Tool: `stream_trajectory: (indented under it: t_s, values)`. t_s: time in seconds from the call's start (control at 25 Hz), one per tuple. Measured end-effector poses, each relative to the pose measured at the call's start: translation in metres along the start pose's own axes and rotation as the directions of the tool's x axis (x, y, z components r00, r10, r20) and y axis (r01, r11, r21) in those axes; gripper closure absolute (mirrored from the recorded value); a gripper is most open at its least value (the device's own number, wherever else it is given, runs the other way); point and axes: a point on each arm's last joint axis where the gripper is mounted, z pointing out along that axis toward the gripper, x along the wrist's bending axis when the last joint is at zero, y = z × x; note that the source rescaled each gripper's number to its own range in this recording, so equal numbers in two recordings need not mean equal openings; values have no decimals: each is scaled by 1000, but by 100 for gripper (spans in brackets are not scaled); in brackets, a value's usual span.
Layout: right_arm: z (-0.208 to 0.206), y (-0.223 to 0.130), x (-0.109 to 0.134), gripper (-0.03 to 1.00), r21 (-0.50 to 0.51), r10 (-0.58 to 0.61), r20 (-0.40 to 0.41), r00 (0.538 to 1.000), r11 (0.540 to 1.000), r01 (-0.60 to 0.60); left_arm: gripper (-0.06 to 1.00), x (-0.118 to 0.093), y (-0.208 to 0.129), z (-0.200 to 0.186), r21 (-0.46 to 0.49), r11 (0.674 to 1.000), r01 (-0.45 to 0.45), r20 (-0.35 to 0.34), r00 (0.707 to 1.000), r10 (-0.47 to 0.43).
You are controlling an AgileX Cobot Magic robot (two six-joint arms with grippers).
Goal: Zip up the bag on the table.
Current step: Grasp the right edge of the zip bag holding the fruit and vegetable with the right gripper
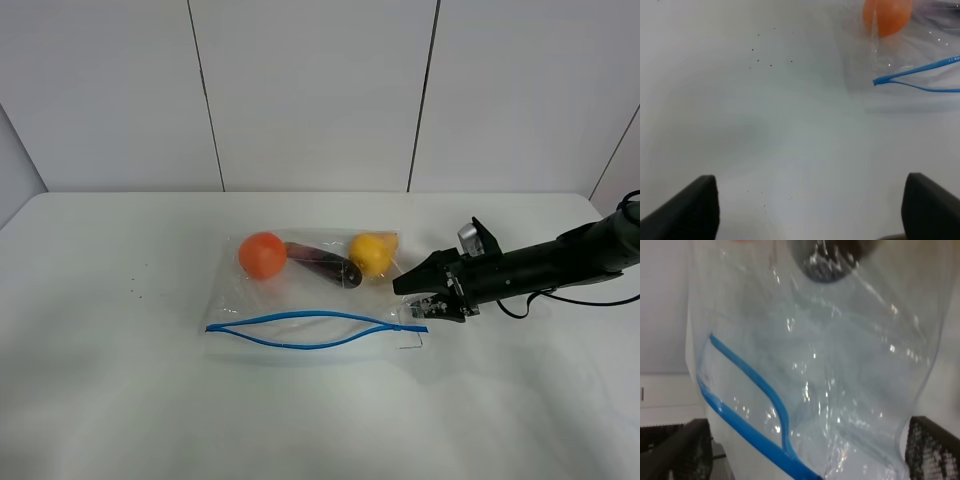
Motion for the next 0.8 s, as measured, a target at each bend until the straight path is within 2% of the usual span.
stream_trajectory:
  t_s: [0.64, 0.8]
  values:
    - [2, -4, -5, 13, 46, 20, 5, 1000, 999, -20, -5, 0, 0, 0, 0, 1000, 0, 0, 1000, 0]
    - [3, -4, -5, 18, 46, 20, 5, 1000, 999, -20, -5, 0, 0, 0, 0, 1000, 0, 0, 1000, 0]
